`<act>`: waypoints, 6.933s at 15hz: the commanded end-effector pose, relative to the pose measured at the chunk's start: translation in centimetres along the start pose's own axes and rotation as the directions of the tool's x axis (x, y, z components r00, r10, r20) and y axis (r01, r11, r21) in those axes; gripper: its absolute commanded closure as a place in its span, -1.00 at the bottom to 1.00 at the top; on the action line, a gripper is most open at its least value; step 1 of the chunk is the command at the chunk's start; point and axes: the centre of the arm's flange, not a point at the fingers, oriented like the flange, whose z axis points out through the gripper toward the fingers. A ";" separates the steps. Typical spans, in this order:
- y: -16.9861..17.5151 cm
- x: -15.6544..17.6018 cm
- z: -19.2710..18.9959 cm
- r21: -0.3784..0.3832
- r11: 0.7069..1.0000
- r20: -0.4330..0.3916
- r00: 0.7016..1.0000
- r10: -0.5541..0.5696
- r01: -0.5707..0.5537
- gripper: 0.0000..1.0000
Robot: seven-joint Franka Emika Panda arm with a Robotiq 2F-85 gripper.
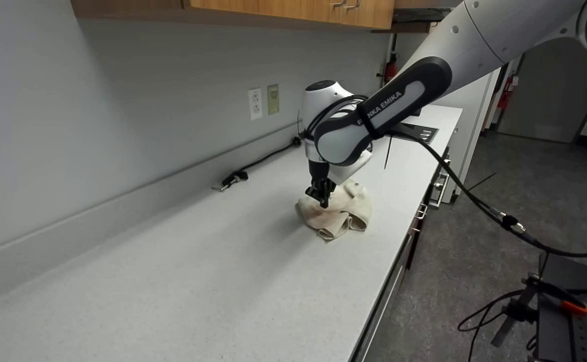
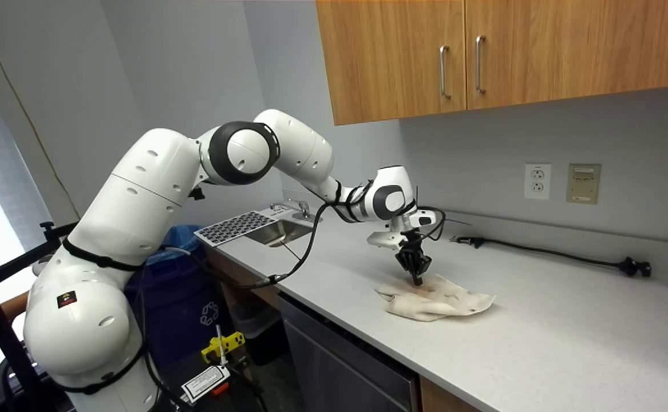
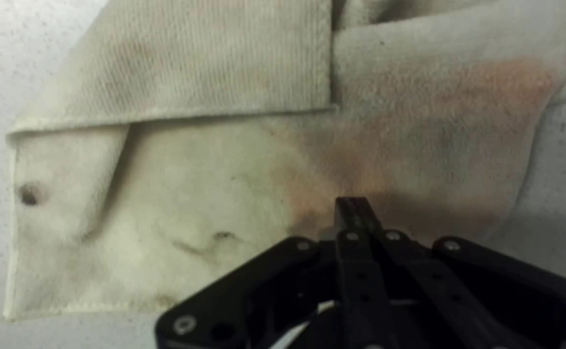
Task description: Unfold the table cloth.
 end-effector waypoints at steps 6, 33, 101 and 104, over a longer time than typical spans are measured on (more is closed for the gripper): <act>-1.5 -0.4 1.5 0.047 0.994 0.052 0.994 -0.101 0.098 1.00; 3.5 10.6 6.9 -0.025 0.998 -0.175 0.983 0.047 -0.052 1.00; 2.1 -4.0 2.3 -0.098 0.964 -0.156 0.961 0.229 -0.246 -1.00; 3.1 -3.9 2.1 -0.159 0.953 -0.186 0.956 0.227 -0.257 -1.00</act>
